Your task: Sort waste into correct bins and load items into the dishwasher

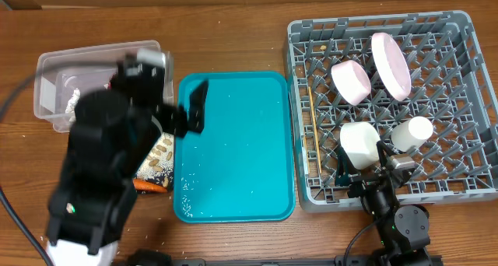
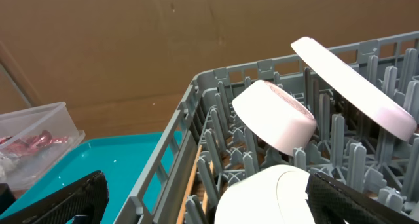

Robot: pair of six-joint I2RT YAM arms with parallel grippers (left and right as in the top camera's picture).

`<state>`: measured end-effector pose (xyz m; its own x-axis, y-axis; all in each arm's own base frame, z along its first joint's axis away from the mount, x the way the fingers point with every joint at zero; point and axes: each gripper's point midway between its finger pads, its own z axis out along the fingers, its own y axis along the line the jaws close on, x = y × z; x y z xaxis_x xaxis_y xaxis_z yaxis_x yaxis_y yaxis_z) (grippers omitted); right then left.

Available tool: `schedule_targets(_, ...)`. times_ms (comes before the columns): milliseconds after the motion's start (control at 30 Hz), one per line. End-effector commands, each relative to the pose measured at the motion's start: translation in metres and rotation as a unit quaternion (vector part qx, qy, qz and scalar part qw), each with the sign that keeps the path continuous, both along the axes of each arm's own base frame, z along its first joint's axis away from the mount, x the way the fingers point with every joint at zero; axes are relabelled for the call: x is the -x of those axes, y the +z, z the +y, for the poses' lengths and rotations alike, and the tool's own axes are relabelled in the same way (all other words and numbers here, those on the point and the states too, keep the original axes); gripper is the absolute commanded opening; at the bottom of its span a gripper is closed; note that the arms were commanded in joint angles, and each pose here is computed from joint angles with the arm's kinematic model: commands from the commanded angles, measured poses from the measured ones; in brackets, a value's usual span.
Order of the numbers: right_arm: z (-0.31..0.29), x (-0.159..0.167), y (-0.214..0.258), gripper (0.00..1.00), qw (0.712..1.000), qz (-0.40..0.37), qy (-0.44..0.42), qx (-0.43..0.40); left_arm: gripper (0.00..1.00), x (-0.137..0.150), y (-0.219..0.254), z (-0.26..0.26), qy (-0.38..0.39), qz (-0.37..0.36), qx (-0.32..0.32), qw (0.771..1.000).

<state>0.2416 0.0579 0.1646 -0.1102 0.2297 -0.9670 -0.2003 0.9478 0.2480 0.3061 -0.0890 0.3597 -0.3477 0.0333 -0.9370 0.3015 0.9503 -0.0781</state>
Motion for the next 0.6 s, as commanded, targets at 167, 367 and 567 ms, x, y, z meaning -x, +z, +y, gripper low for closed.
schedule_targets(167,0.0,-0.001,-0.004,1.0,1.0,0.003,0.0,-0.001,1.0,0.047,-0.06,0.02,-0.005,-0.097,-0.044,0.994)
schedule_targets(367,0.0,-0.001,-0.004,1.0,1.0,0.003,0.0,-0.001,1.0,0.067,-0.11,0.024,-0.008,-0.156,-0.061,0.986)
schedule_targets(567,0.0,-0.001,-0.004,1.0,1.0,0.004,0.0,-0.001,1.0,0.076,-0.151,0.029,0.006,-0.188,-0.054,0.981)
